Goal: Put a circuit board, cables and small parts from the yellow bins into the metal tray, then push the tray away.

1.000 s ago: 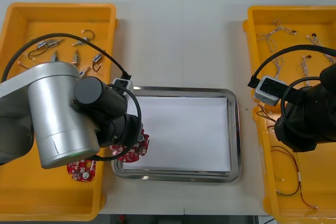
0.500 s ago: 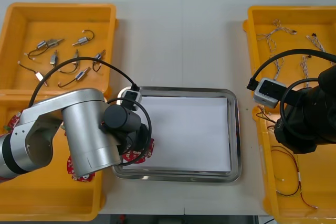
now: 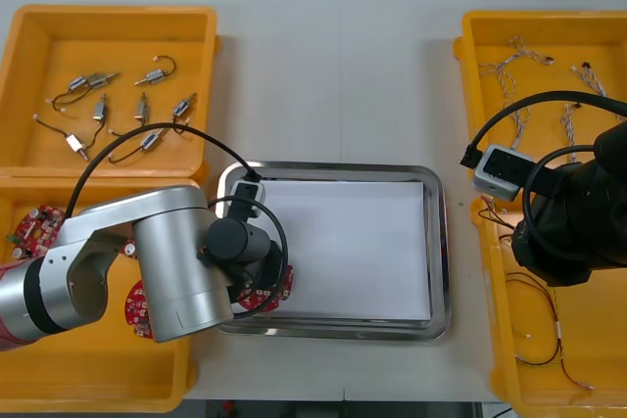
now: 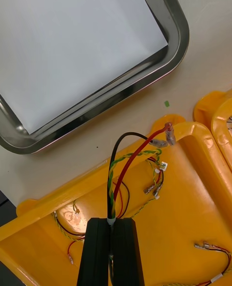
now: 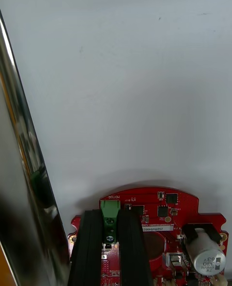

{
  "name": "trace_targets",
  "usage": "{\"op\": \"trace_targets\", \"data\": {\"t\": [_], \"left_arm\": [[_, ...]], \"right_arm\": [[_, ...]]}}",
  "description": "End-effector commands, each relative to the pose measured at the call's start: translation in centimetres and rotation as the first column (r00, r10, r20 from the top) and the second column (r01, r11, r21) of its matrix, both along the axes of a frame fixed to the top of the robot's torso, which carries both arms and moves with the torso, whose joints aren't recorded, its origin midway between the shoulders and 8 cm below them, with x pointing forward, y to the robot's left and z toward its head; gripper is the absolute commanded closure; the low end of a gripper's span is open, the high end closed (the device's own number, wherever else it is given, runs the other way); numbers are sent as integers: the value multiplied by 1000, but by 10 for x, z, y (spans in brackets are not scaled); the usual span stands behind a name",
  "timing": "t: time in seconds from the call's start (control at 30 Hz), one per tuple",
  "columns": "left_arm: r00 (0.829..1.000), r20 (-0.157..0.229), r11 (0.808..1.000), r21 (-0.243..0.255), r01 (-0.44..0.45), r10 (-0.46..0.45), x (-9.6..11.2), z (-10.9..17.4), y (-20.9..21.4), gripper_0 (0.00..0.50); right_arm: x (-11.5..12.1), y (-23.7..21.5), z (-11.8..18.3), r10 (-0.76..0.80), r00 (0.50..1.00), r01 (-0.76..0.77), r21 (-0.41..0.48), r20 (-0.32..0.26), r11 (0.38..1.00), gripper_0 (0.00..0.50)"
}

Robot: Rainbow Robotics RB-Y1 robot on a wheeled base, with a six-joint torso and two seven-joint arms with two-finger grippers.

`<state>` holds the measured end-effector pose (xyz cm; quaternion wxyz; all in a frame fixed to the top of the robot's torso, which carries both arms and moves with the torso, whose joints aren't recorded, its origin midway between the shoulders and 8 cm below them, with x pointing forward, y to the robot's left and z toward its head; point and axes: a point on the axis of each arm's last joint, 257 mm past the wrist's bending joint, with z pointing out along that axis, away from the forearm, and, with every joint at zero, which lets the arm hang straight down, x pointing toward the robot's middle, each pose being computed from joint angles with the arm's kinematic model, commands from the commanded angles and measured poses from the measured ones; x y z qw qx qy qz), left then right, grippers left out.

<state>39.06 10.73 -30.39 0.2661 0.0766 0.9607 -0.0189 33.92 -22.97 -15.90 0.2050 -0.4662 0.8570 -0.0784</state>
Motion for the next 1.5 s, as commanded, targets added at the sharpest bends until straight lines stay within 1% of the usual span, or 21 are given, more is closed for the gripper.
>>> {"op": "trace_targets", "data": {"t": [0.03,0.2,0.23,0.3,0.33,0.37,0.4,0.6,0.73,0.83,0.9,1.0,1.1,1.17,1.27,1.37,1.5], "left_arm": [[999,32,998,-56,-8,9,7,13,-21,500],[999,32,998,-61,-13,15,6,13,-21,500],[999,33,998,-61,-14,16,7,13,-21,490],[999,31,998,-64,-18,20,6,13,-21,341],[999,32,998,-65,-21,23,7,13,-21,169],[999,32,998,-66,-22,24,7,13,-21,73],[999,31,997,-68,-25,27,7,13,-21,0],[999,32,996,-87,-33,35,7,14,-24,0],[999,31,995,-91,-40,43,7,14,-23,0],[998,37,993,-104,-50,54,10,18,-24,0],[998,33,991,-119,-58,62,11,22,-26,0],[997,14,982,-172,-78,82,12,36,-32,0],[995,6,974,-206,-97,100,12,52,-35,0],[993,9,970,-214,-112,117,14,64,-33,0],[989,4,963,-231,-140,145,16,82,-27,0],[983,-15,953,-244,-181,182,17,102,-17,0],[975,-23,941,-258,-218,219,17,125,-4,0]], "right_arm": [[5,-7,10,55,998,-53,-59,36,997,500],[5,-7,10,55,998,-53,-59,36,997,500],[5,-6,10,57,998,-55,-59,37,997,500],[5,-6,10,57,998,-55,-59,36,997,500],[6,-7,10,56,998,-54,-59,37,997,500],[5,-6,10,57,998,-55,-59,37,997,500],[6,-7,10,56,998,-54,-59,37,997,500],[5,-6,10,61,998,-58,-59,36,997,500],[4,-6,10,62,998,-60,-58,32,997,500],[2,-4,9,69,997,-68,-53,22,996,500],[1,-2,10,75,997,-74,-50,22,996,500],[-1,4,13,95,995,-94,-44,22,995,500],[-5,12,15,123,992,-122,-39,22,992,500],[-9,20,14,150,988,-150,-36,19,988,500],[-12,34,12,192,981,-192,-37,16,981,500],[-13,52,10,250,968,-250,-28,20,968,500],[-14,75,4,313,949,-313,-14,25,950,500]]}}
